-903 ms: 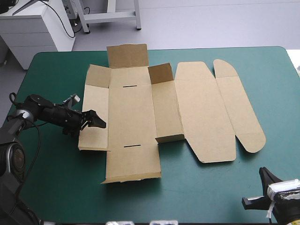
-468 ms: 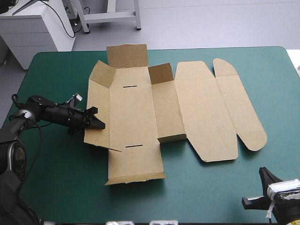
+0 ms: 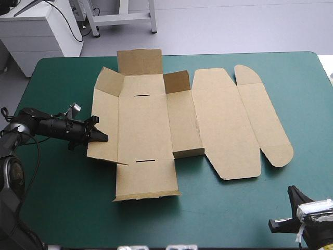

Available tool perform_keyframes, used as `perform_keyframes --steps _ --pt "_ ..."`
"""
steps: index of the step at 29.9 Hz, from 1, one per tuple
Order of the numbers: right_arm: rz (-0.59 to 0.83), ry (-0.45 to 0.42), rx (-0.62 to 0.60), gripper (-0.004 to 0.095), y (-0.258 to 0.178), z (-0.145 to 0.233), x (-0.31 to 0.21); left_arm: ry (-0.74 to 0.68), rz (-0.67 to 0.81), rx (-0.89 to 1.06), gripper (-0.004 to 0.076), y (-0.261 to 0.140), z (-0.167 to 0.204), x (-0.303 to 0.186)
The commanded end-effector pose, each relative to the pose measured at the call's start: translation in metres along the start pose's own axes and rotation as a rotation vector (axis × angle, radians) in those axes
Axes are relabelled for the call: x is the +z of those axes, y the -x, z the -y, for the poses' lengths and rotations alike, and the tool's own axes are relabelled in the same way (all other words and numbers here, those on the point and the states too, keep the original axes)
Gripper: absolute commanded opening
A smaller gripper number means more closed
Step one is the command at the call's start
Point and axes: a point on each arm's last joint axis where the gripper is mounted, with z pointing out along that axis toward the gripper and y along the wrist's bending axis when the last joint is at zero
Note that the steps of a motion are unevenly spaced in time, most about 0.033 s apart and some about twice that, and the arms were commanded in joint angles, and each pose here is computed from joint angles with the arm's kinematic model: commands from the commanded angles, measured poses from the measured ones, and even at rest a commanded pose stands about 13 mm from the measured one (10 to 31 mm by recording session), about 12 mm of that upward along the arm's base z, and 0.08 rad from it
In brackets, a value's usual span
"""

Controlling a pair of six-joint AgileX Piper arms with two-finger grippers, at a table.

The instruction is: Fold the box

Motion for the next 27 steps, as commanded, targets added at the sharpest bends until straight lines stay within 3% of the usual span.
perform_keyframes --steps 1,8,16,22,27 --pt "0.121 -0.014 -0.010 -0.0020 0.012 0.001 -0.008 0.041 -0.088 0.102 -0.0008 -0.004 0.025 -0.013" --pt "0.121 -0.014 -0.010 -0.0020 0.012 0.001 -0.008 0.385 -0.139 0.309 -0.0008 0.012 0.062 -0.019" --pt "0.121 -0.014 -0.010 -0.0020 0.012 0.001 -0.008 0.562 -0.042 0.664 -0.0008 0.027 0.141 -0.025" --pt "0.121 -0.014 -0.010 -0.0020 0.012 0.001 -0.008 0.866 -0.040 0.977 -0.0008 0.027 0.176 -0.033" --pt "0.121 -0.014 -0.010 -0.0020 0.012 0.001 -0.008 0.956 -0.097 1.215 -0.0008 0.023 0.196 -0.029"
